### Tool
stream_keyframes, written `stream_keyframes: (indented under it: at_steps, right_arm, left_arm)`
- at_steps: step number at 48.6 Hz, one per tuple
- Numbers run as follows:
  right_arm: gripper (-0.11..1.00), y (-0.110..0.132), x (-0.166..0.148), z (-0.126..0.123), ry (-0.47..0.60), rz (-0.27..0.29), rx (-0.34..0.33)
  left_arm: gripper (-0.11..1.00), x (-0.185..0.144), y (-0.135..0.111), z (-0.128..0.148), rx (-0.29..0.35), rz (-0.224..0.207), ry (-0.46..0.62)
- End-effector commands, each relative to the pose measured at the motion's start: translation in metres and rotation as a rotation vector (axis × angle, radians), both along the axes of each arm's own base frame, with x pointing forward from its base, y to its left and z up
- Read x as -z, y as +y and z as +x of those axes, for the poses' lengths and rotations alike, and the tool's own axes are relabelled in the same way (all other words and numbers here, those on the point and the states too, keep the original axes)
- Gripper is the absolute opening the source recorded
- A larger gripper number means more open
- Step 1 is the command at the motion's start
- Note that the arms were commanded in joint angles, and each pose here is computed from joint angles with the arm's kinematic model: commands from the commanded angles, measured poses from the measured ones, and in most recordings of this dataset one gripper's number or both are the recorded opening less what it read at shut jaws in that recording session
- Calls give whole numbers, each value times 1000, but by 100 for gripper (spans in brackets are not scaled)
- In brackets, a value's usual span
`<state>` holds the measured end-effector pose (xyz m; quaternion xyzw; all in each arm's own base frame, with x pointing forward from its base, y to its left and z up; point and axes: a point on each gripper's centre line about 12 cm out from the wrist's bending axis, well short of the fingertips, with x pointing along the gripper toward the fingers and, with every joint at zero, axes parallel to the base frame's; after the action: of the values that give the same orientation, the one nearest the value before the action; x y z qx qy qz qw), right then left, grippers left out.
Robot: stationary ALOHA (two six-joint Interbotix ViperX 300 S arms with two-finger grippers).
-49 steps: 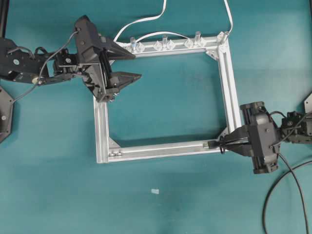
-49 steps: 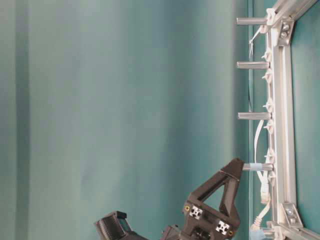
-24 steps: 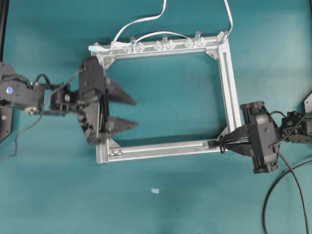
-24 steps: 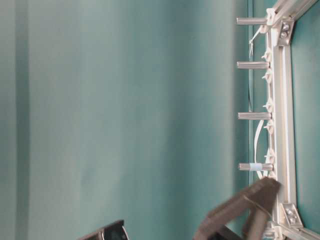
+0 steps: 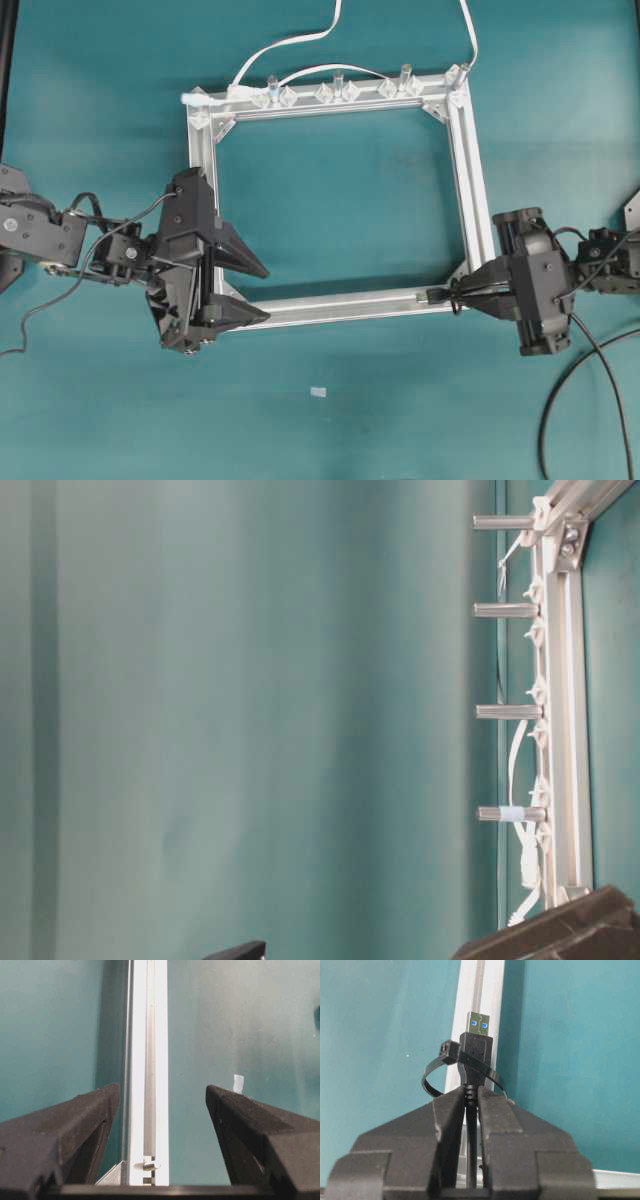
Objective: Insert the wire through the string loop located on the right side.
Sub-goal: 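Move the left gripper over and grasp the plug beyond the loop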
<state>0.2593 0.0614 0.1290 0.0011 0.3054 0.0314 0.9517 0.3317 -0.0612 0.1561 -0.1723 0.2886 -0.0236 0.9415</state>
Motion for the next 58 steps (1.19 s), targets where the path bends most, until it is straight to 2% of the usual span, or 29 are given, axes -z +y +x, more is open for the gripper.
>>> stream_keyframes:
  at_steps: [1,13,25,34,43,52,58]
  right_arm:
    - [11,0,-5,3,-20,1,3]
    - [11,0,-5,3,-22,1,2]
    - [11,0,-6,4,-26,0,2]
    - [11,0,-6,4,-26,0,2]
    - [11,0,-6,4,-32,-1,5]
    - [11,-1,-7,4,-40,-3,10]
    - [11,-1,-7,4,-40,-3,10]
  left_arm:
    - [75,-11,-2,7,-2,-14,-35]
    - [75,-17,-3,14,-4,-16,-53]
    - [75,-18,6,31,-37,-17,-61]
    - [75,7,0,77,-29,4,-26]
    - [75,20,-6,128,-25,12,-49]
    - [75,21,-9,170,3,67,-106]
    - [75,22,-6,184,7,90,-126]
